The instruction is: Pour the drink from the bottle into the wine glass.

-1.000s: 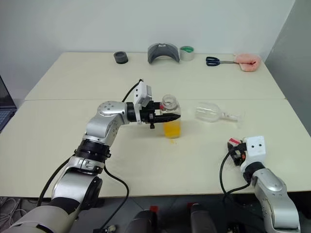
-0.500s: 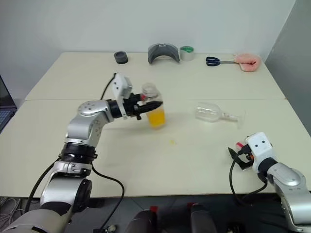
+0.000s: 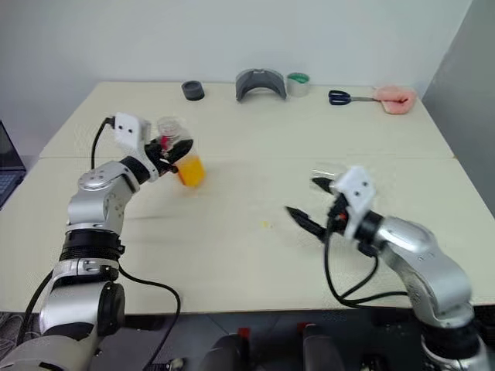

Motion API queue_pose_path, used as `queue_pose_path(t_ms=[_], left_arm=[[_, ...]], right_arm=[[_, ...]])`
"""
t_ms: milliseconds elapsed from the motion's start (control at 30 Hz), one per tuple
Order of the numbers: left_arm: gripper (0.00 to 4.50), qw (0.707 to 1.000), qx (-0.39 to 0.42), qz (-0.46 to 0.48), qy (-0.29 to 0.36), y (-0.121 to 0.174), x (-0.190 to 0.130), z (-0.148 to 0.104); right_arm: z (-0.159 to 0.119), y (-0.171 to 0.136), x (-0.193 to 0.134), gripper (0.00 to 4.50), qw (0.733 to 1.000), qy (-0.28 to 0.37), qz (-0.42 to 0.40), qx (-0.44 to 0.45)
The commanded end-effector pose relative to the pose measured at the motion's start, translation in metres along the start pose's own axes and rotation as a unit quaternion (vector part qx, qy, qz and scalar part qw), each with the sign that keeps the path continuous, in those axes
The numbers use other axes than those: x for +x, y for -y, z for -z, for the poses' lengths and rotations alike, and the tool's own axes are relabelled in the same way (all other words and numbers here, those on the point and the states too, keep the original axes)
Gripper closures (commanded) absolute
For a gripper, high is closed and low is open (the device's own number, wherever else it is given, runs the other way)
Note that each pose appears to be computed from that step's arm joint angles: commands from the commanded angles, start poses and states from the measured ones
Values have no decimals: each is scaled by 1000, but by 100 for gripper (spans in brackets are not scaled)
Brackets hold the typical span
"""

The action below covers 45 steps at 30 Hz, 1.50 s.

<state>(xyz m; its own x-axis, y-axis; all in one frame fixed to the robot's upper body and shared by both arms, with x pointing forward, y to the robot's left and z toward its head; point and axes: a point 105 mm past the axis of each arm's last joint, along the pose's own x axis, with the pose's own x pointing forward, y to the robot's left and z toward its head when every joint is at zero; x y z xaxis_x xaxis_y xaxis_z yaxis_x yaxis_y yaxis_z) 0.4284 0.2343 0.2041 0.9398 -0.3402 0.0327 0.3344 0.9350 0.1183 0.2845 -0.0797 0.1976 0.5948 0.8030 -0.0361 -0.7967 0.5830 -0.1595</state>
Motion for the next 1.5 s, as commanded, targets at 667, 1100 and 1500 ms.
queue_pose_path(t_ms=[667, 1100, 1500], left_arm=[[78, 994, 6, -107, 13, -47, -8, 10], [3, 995, 11, -96, 3, -38, -16, 33], [3, 994, 32, -106, 15, -20, -43, 57]], right_arm=[[-29, -42, 89, 0, 992, 49, -104, -42], [-16, -42, 85, 0, 994, 33, -96, -31], [13, -32, 61, 0, 997, 8, -55, -57]])
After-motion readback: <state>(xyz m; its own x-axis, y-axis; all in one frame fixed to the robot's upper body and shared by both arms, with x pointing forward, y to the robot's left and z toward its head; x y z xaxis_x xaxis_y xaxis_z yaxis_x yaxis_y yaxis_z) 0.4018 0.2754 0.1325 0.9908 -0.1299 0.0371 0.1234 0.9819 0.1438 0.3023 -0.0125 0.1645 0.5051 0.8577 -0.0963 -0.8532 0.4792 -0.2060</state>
